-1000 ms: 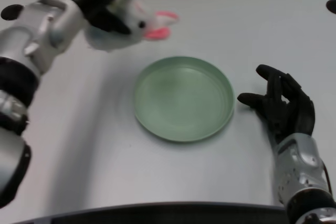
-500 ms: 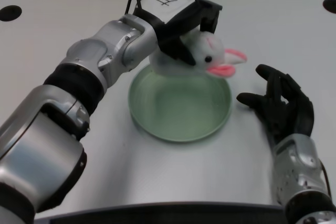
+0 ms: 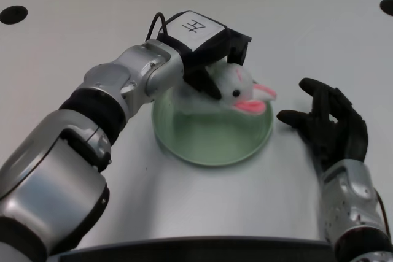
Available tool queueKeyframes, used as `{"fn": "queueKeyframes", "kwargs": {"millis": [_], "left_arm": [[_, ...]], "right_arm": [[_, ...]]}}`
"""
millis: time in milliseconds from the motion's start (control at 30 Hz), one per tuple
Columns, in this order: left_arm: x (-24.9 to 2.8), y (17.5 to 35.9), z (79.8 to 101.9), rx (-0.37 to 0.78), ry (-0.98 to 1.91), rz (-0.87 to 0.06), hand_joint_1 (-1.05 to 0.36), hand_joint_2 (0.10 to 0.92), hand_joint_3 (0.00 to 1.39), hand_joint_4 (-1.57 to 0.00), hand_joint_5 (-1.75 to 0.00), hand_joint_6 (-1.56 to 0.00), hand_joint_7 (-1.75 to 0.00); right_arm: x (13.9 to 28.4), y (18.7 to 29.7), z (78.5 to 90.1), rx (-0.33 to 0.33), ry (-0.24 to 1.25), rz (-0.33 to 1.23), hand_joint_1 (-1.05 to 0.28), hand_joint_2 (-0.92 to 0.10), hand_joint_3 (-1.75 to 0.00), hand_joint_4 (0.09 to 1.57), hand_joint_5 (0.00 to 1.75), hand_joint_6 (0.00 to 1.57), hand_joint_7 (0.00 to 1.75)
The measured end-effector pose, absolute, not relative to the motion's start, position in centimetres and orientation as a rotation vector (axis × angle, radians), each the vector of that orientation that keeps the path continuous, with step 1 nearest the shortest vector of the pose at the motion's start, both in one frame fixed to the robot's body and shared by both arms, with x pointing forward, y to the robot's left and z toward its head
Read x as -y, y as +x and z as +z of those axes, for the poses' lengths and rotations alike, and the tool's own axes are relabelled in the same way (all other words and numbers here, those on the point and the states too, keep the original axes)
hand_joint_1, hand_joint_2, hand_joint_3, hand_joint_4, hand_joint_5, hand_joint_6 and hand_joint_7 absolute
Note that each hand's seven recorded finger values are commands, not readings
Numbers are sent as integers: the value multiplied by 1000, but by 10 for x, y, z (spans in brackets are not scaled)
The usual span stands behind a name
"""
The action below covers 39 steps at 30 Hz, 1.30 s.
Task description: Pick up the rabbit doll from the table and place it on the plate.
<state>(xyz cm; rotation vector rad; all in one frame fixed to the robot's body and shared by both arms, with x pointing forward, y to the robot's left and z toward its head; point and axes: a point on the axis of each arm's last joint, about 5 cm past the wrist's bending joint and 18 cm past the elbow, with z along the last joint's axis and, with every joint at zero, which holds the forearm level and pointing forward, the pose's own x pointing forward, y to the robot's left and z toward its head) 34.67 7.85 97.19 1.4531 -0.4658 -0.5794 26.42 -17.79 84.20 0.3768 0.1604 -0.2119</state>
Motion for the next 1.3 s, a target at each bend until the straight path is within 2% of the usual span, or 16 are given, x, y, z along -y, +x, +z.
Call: {"fn": "queueKeyframes", "kwargs": {"millis": [33, 67, 100, 133, 167, 200, 233, 300, 333, 367, 500, 733, 867, 1033, 1233, 1300], "left_arm": [[-79, 347, 972, 465, 1453, -578, -145, 870, 26, -903, -1746, -754, -1260], [-79, 347, 972, 456, 1461, -586, -364, 853, 20, -765, -1523, -679, -1103], [-79, 347, 971, 436, 1478, -602, -501, 847, 11, -702, -1337, -664, -943], [-79, 347, 970, 403, 1504, -627, -548, 845, 7, -682, -1274, -661, -886], [-79, 347, 969, 374, 1530, -652, -689, 874, 8, -492, -962, -527, -607], [-79, 347, 968, 350, 1550, -676, -794, 897, 7, -393, -649, -474, -300], [-80, 347, 968, 335, 1558, -691, -856, 909, 10, -312, -505, -412, -160], [-79, 347, 970, 315, 1568, -707, -954, 918, 40, -132, -338, -256, -42], [-79, 348, 971, 307, 1572, -715, -1010, 920, 96, -53, -138, -104, -16], [-80, 348, 971, 294, 1579, -726, -1032, 920, 135, -21, -56, -42, -6], [-83, 350, 976, 265, 1599, -745, -1047, 921, 200, 0, -2, -1, 1], [-87, 352, 986, 287, 1505, -735, -1048, 921, 175, 1, 1, 1, 1], [-94, 355, 1001, 334, 1393, -667, -1048, 921, 179, -1, 0, 1, 1], [-112, 357, 1015, 386, 1252, -571, -1018, 921, 134, -129, -83, -62, -33], [-141, 352, 1003, 357, 1043, -497, -958, 921, 115, -168, -152, -98, -55], [-154, 349, 998, 345, 936, -457, -912, 921, 143, -56, -414, -133, -62]], "right_arm": [[178, 264, 842, -160, 377, -212, -411, -921, -402, 741, 1183, 603, 927], [178, 264, 842, -160, 377, -212, -412, -921, -400, 743, 1182, 608, 929], [178, 264, 842, -161, 377, -212, -413, -921, -398, 745, 1180, 611, 930], [177, 264, 842, -160, 378, -211, -413, -921, -397, 746, 1179, 613, 930], [177, 264, 842, -160, 379, -211, -407, -921, -404, 760, 1185, 618, 931], [177, 264, 842, -159, 379, -211, -403, -921, -411, 769, 1188, 622, 930], [177, 263, 842, -159, 380, -211, -402, -921, -415, 771, 1187, 626, 929], [177, 264, 842, -162, 383, -208, -403, -921, -417, 770, 1183, 621, 924], [176, 264, 842, -164, 384, -207, -403, -921, -412, 762, 1175, 621, 923], [176, 264, 842, -164, 386, -207, -401, -921, -409, 758, 1171, 618, 922], [176, 264, 842, -165, 386, -206, -403, -921, -411, 745, 1165, 605, 921], [178, 264, 842, -167, 381, -206, -408, -921, -404, 731, 1169, 596, 924], [177, 264, 842, -167, 376, -203, -407, -921, -400, 708, 1170, 602, 929], [177, 264, 842, -168, 373, -201, -412, -921, -400, 727, 1184, 614, 924], [178, 265, 842, -168, 369, -201, -407, -921, -395, 719, 1173, 622, 908], [178, 265, 842, -169, 369, -201, -410, -921, -399, 724, 1174, 621, 905]]}}
